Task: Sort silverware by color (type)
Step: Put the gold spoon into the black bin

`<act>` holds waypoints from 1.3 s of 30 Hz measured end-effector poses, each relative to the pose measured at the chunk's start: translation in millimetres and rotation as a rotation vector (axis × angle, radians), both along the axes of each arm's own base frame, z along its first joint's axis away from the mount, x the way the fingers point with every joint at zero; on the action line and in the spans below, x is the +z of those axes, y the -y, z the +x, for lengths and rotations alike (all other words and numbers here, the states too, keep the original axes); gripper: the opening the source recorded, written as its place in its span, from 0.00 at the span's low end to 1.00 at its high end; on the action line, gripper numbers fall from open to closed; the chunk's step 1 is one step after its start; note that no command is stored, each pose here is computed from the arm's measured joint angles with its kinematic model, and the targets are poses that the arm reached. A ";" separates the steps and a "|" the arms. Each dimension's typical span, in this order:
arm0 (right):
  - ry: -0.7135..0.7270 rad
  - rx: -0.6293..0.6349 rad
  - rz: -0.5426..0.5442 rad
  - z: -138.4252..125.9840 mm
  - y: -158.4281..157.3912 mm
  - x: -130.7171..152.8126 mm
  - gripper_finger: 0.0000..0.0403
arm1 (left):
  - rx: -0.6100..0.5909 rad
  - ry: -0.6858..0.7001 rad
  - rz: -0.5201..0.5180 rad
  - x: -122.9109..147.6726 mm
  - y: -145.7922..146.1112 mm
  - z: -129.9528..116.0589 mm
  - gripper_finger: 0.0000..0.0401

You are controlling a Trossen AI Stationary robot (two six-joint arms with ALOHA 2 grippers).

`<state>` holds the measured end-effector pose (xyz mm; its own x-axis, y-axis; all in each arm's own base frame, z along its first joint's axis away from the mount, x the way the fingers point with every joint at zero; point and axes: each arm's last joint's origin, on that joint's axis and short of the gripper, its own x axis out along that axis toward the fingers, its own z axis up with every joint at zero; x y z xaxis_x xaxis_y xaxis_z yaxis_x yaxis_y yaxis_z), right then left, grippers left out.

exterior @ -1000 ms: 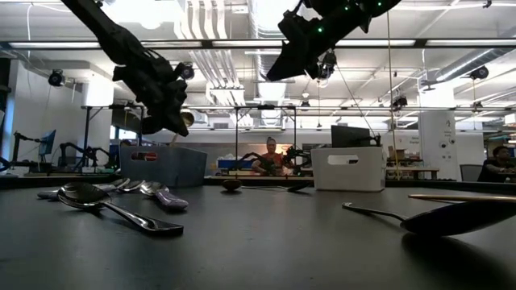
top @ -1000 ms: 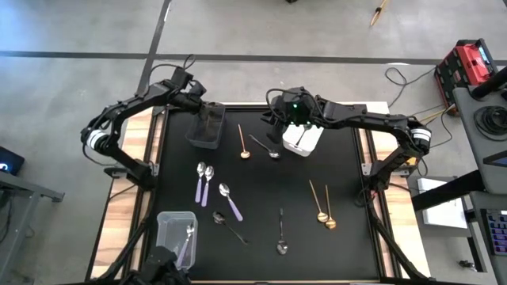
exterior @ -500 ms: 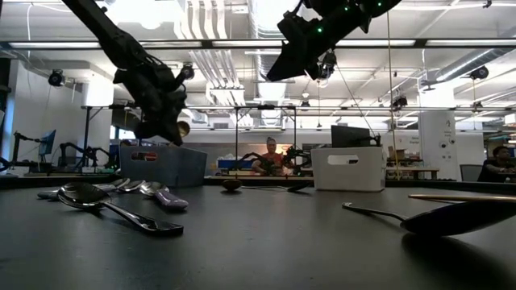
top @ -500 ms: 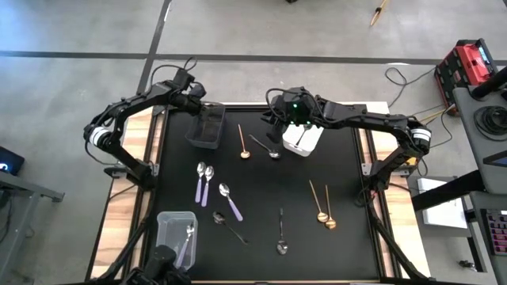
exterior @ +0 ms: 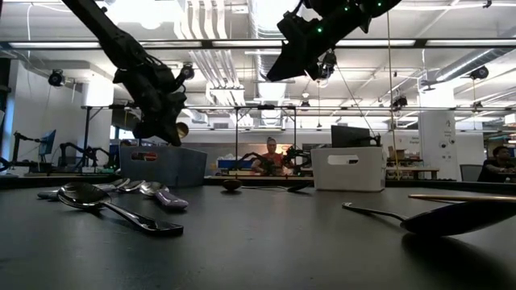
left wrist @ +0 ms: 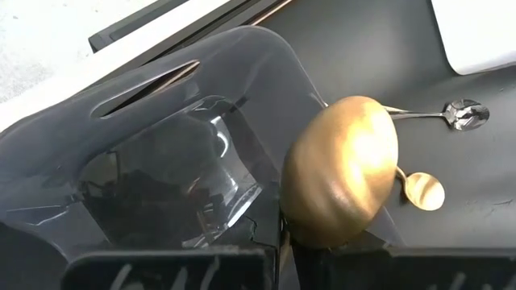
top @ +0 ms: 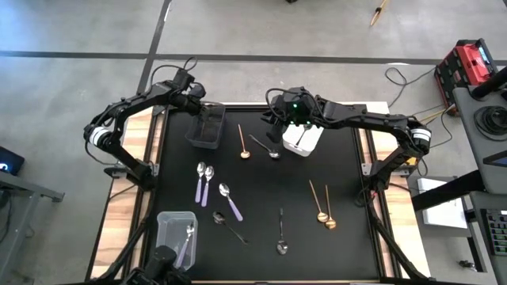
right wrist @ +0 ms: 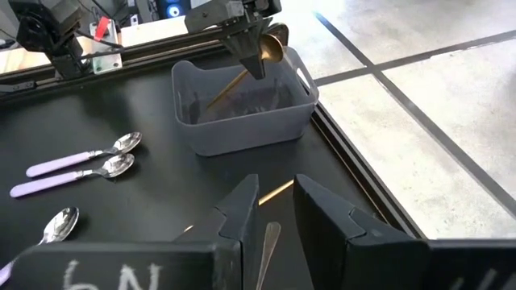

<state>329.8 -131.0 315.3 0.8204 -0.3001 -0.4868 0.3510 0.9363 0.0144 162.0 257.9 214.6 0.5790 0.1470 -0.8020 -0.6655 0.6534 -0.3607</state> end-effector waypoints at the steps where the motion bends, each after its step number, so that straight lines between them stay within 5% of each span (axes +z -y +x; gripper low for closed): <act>1: 0.000 0.000 0.000 0.0 0.0 0.0 0.17 | 0.000 0.000 0.000 0.0 0.0 0.0 0.00; 39: -0.005 0.000 0.000 0.5 0.2 -1.1 0.17 | 0.008 -0.043 0.018 -1.2 0.1 -1.4 0.04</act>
